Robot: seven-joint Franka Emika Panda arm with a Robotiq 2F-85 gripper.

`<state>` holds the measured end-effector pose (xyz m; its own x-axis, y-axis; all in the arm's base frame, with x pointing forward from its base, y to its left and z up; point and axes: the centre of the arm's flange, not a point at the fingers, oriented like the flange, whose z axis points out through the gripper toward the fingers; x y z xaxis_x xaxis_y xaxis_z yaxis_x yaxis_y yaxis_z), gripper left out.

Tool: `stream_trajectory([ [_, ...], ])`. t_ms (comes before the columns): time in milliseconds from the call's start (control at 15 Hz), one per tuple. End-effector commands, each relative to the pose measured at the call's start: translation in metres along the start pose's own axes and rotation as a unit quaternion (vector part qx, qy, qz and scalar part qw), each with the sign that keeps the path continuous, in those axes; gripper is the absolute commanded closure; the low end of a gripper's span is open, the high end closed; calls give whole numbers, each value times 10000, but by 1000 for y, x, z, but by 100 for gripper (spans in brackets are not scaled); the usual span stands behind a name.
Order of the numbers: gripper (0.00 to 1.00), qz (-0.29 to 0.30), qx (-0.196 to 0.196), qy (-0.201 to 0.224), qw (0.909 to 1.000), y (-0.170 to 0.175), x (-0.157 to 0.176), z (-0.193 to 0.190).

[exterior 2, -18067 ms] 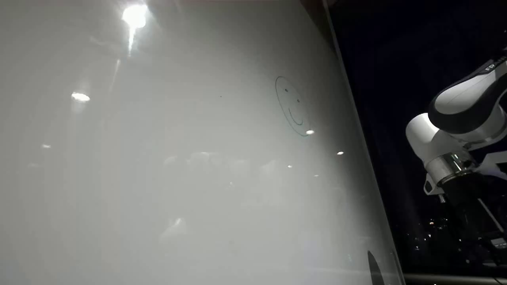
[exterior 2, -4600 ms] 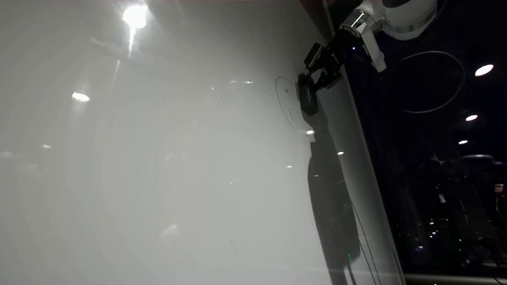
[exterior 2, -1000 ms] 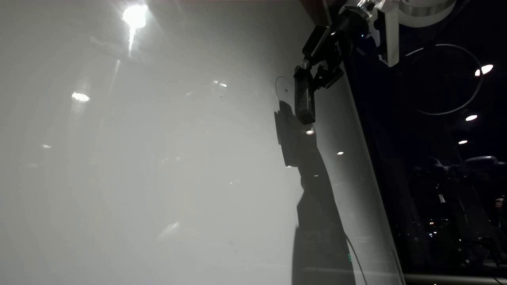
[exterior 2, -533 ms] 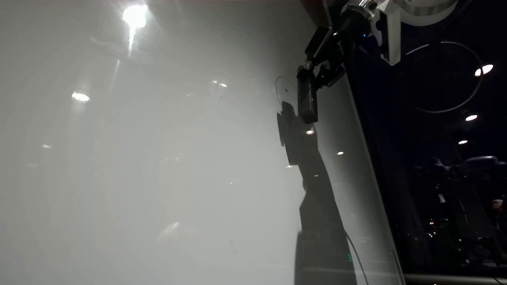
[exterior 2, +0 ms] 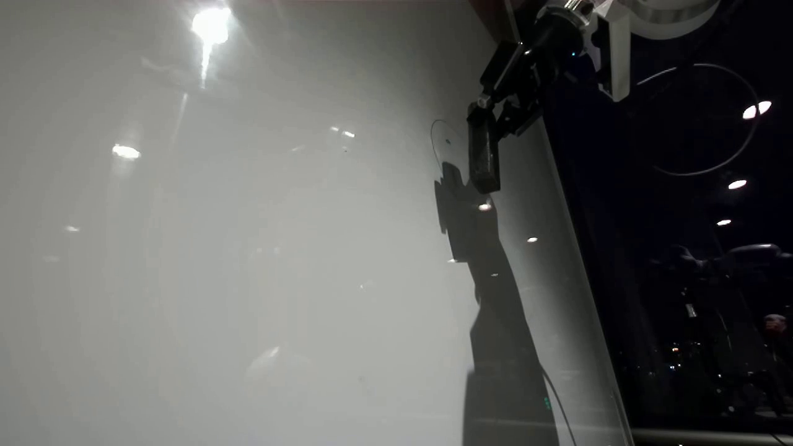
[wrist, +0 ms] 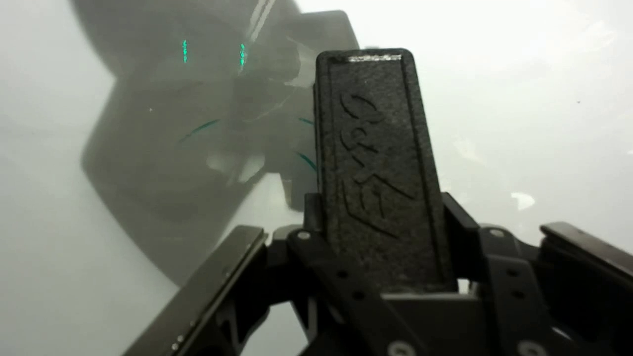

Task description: Erase the drawings on the board

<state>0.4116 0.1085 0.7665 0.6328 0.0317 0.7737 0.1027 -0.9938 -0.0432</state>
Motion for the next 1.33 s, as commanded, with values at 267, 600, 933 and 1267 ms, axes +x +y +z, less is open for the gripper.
stream_trajectory([
  [267,68,10,-65,-111,9999,0,-13,-7],
  [600,68,19,-43,-161,9999,0,-16,-9],
  [933,68,-21,37,-322,9995,-2,-24,-13],
  [1267,68,-40,39,-548,9985,-5,-28,-14],
])
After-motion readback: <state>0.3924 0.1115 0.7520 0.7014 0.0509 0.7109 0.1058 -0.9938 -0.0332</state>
